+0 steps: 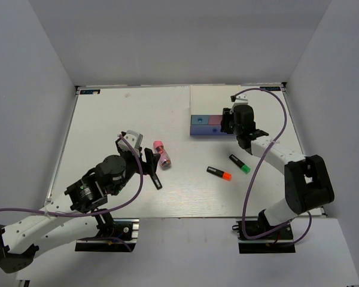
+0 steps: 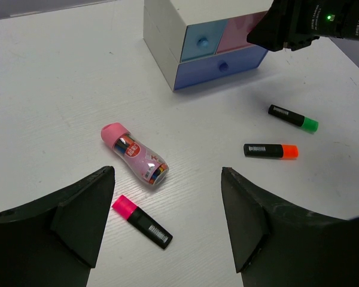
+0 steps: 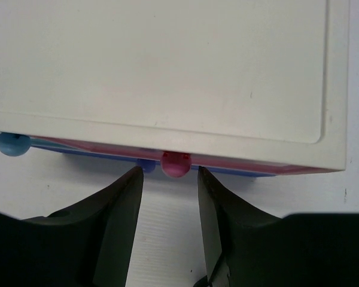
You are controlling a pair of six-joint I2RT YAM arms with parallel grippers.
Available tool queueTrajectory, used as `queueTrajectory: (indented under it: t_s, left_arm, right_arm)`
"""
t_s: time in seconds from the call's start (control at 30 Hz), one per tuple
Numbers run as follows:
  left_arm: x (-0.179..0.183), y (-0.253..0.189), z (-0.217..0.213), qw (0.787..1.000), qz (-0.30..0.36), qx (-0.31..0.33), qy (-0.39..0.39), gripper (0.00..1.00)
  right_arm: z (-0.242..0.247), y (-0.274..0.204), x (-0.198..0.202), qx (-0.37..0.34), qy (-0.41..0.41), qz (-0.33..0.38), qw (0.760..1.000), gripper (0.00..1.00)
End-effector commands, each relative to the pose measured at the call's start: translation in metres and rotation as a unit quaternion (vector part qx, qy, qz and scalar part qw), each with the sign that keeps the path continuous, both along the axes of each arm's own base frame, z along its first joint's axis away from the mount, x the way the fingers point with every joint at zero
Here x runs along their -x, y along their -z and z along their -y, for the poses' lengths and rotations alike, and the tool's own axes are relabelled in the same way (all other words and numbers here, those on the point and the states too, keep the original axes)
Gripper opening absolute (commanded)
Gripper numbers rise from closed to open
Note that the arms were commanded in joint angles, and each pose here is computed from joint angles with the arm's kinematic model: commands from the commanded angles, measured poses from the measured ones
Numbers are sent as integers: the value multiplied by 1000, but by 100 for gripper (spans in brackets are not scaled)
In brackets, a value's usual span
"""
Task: Sort the stationery into containers
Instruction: Open the drawer in the storage box.
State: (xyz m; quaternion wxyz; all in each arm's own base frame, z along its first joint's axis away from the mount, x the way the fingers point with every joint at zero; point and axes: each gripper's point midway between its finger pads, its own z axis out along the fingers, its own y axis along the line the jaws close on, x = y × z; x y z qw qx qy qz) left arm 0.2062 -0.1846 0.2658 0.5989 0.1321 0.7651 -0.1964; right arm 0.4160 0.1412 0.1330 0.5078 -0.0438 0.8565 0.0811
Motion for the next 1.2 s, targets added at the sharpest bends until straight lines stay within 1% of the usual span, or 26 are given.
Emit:
queueTrajectory:
  t_s: [0.0, 0.17, 0.23, 0.33, 0.37, 0.53, 0.63, 0.7, 0.8, 1.0, 1.03, 1.17]
  left_arm:
    - [-1, -4, 0, 1000, 5, 4, 0, 82]
    - [-1, -4, 0, 1000, 5, 4, 0, 82]
    - [-1, -4, 0, 1000, 5, 4, 0, 82]
    - [-1, -4, 0, 1000, 5, 4, 0, 82]
    - [-1, -4, 0, 1000, 5, 4, 0, 82]
    - [-1, -4, 0, 1000, 5, 4, 0, 82]
    - [-1, -4, 0, 1000, 5, 4, 0, 82]
    - [-1, -4, 0, 1000, 5, 4, 0, 82]
    - [-1, -4, 0, 1000, 5, 4, 0, 82]
    - [-1, 1, 4, 1000, -1, -3, 6, 82]
    - [-1, 1, 4, 1000, -1, -3, 6, 82]
    - [-2, 3, 5, 1000, -4, -7, 6, 82]
  right_arm:
    - [-4, -27, -22, -29, 13, 42, 999, 48]
    - [-4, -24, -25, -36, 15, 37, 999, 48]
    - [-3, -23, -25, -36, 17, 37, 999, 45]
    - [-4, -24, -24, -40, 15, 42, 998, 37]
    - [-5, -26, -23, -41, 12, 45, 998, 32]
    - [-3, -28, -16, -48, 8, 49, 998, 20]
    - [-6, -31, -9, -53, -3, 44, 998, 18]
    - [-7, -30, -1, -57, -9, 34, 998, 18]
    - [-13, -22, 19, -64, -39, 6, 997, 13]
    - [-13, -3, 49, -61, -62, -41, 995, 13]
    - [-18, -3, 55, -68, -79, -46, 993, 13]
    - [-13, 14, 71, -55, -88, -65, 992, 13]
